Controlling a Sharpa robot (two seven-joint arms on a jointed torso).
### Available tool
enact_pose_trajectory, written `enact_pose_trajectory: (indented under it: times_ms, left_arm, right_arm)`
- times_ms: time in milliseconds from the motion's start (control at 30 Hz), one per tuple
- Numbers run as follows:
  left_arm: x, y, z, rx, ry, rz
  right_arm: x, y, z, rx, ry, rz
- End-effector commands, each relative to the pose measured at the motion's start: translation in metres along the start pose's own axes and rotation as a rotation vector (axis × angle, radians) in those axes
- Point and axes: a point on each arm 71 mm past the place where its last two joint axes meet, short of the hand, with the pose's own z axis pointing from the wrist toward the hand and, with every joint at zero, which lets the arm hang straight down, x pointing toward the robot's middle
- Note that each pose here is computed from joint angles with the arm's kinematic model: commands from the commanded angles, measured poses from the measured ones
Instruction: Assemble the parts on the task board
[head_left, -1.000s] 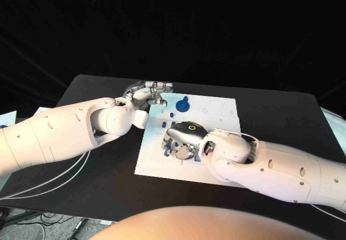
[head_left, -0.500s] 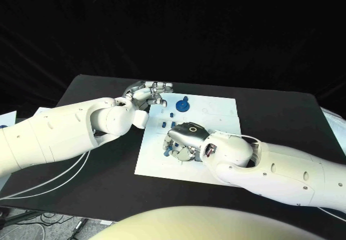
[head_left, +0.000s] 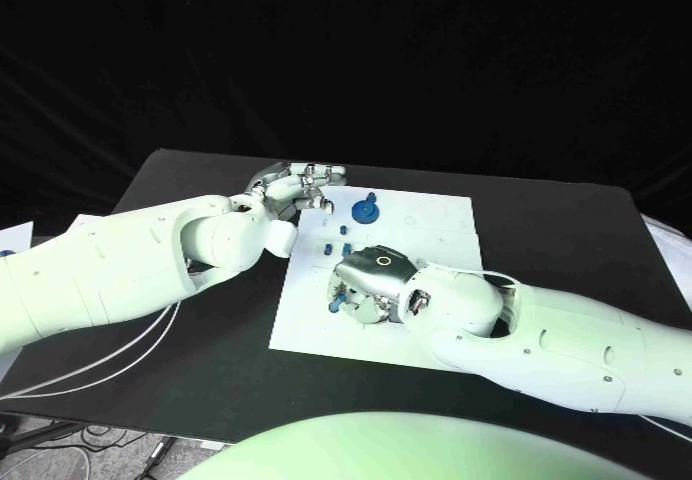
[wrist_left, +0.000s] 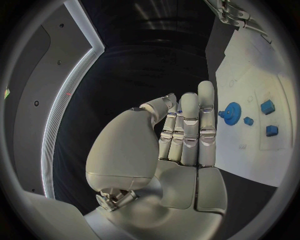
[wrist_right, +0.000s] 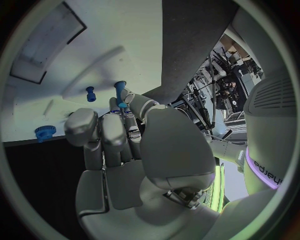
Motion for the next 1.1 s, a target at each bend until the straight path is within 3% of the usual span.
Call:
enact_pose_trajectory:
  times_ms: [33,367,633,733,967,1100]
  left_arm:
    - [0.003,-0.0007,0.0003,0.005,0.024,-0.002]
    - [0.0032,-0.0006,0.0003,0.003,0.024,-0.002]
    - [0.0031,-0.0005,0.0002,0.003,0.025,-0.002]
    - [0.0029,-0.0006,0.0002,0.002,0.025,-0.002]
    - [0.0012,-0.0006,-0.0002,0.001,0.022,-0.002]
    - [0.0006,-0.0007,-0.0005,0.001,0.021,-0.001]
  right_arm:
    - [0.007,0.0,0.001,0.004,0.059,-0.024]
    - [0.008,0.0,0.004,-0.002,0.042,0.018]
    - [0.004,-0.001,0.003,-0.008,-0.012,0.052]
    - [0.001,-0.003,0.001,-0.011,-0.057,0.086]
    - [-0.017,-0.015,-0.022,0.001,-0.21,0.171]
    - [-0.032,-0.032,-0.041,0.061,-0.23,0.208]
